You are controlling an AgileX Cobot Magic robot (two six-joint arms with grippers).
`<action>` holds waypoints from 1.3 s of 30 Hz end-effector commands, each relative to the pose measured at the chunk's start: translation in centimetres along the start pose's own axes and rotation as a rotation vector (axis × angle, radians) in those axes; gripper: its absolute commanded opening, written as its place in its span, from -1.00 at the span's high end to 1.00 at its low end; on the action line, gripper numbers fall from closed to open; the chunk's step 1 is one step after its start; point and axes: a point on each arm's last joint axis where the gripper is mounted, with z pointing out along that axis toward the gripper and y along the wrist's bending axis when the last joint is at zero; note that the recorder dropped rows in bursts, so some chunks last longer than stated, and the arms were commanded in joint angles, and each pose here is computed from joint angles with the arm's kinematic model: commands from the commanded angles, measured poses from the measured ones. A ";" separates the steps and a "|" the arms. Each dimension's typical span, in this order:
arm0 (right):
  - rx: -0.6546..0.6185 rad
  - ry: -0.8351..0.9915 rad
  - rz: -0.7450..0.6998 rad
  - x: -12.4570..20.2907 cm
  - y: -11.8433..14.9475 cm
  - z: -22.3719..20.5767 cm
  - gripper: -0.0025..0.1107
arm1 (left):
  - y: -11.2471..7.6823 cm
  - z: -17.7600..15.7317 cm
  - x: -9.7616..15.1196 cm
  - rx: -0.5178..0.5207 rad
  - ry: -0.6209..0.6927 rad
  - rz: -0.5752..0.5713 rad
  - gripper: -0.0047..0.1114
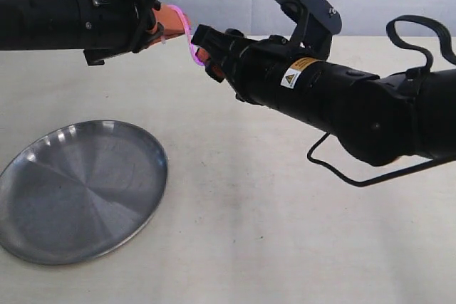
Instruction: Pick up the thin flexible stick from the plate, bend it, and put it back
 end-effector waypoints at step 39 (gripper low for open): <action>0.188 0.034 -0.057 -5.9 -3.2 -6.4 0.05 | 11.0 -5.0 2.5 -0.587 0.641 0.204 0.92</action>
